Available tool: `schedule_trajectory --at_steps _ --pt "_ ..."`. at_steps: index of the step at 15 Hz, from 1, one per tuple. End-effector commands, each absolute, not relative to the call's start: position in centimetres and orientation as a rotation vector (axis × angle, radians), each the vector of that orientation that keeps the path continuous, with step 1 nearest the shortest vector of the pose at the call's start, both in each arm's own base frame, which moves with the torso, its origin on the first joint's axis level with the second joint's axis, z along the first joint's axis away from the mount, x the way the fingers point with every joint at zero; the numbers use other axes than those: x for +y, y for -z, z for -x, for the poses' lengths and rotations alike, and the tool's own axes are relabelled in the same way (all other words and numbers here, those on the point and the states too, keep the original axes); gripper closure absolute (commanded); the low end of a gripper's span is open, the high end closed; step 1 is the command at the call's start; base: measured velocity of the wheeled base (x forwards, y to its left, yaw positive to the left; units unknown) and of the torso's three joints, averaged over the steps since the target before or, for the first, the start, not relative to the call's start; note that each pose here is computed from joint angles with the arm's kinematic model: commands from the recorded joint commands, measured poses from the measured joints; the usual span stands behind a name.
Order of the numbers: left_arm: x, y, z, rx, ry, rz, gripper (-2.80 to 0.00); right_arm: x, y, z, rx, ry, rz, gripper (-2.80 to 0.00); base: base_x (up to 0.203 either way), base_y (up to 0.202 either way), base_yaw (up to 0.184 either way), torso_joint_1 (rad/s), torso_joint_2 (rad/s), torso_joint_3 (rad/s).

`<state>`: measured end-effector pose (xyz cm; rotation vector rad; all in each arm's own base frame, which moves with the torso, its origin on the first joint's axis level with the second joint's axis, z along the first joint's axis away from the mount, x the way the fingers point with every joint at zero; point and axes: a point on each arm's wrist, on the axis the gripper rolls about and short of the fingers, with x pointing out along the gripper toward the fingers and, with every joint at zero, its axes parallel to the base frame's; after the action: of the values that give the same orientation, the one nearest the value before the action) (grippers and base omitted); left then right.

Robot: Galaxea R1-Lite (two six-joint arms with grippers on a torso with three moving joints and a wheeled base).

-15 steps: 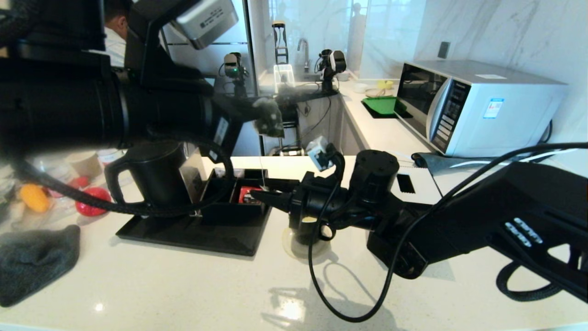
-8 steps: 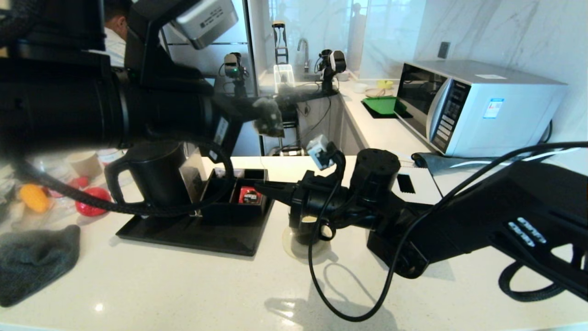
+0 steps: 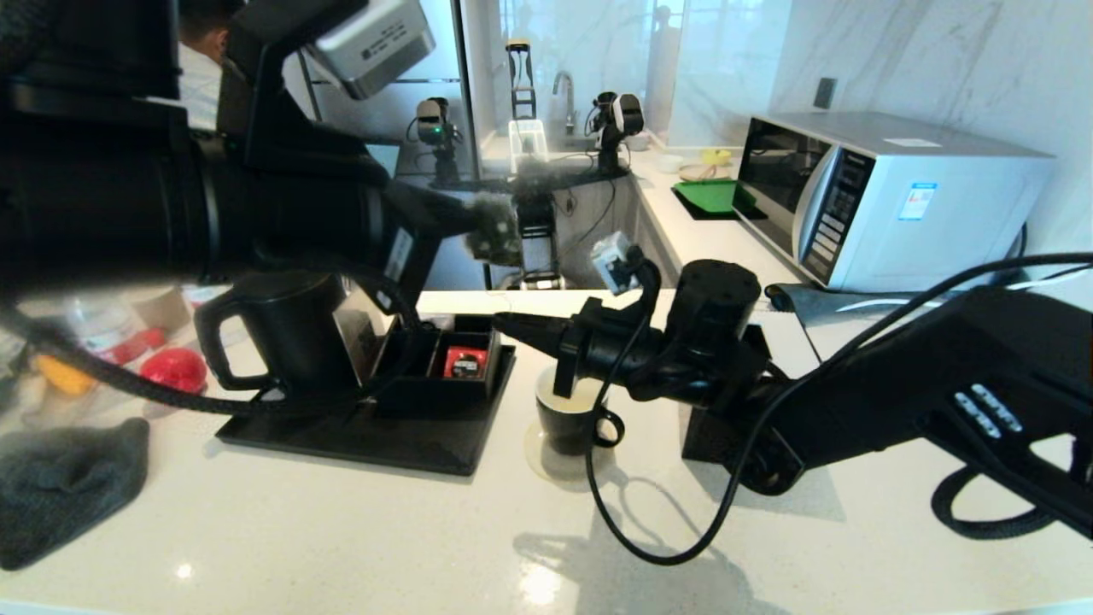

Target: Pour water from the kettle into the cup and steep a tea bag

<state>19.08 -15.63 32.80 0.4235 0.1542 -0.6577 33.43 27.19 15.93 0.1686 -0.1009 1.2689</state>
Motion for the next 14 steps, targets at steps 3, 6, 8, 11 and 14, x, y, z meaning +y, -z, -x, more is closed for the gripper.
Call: schedule_trajectory --at_steps 3,6,8,11,14 --pt "-15.6 -33.0 -18.4 0.149 0.672 -0.425 0.0 26.2 -17.1 -34.7 -0.149 -1.215 -0.173 0.0 0.0 0.0 0.0 0.0 0.0 0.0" --pt "-15.7 -33.1 -17.9 0.158 0.688 -0.418 0.0 25.7 -17.5 -35.1 -0.165 -1.2 -0.172 0.0 0.0 0.0 0.0 0.0 0.0 0.0" --pt "-16.1 -33.1 -17.3 0.166 0.683 -0.406 0.0 25.6 -18.0 -35.4 -0.182 -1.197 -0.173 0.0 0.0 0.0 0.0 0.0 0.0 0.0" --pt "-16.4 -32.4 -16.8 0.194 0.684 -0.401 0.0 25.6 -18.8 -35.7 -0.204 -1.194 -0.173 0.0 0.0 0.0 0.0 0.0 0.0 0.0" --pt "-15.7 -30.6 -15.9 0.245 0.694 -0.422 0.0 25.6 -19.1 -35.7 -0.215 -1.193 -0.172 0.0 0.0 0.0 0.0 0.0 0.0 0.0"
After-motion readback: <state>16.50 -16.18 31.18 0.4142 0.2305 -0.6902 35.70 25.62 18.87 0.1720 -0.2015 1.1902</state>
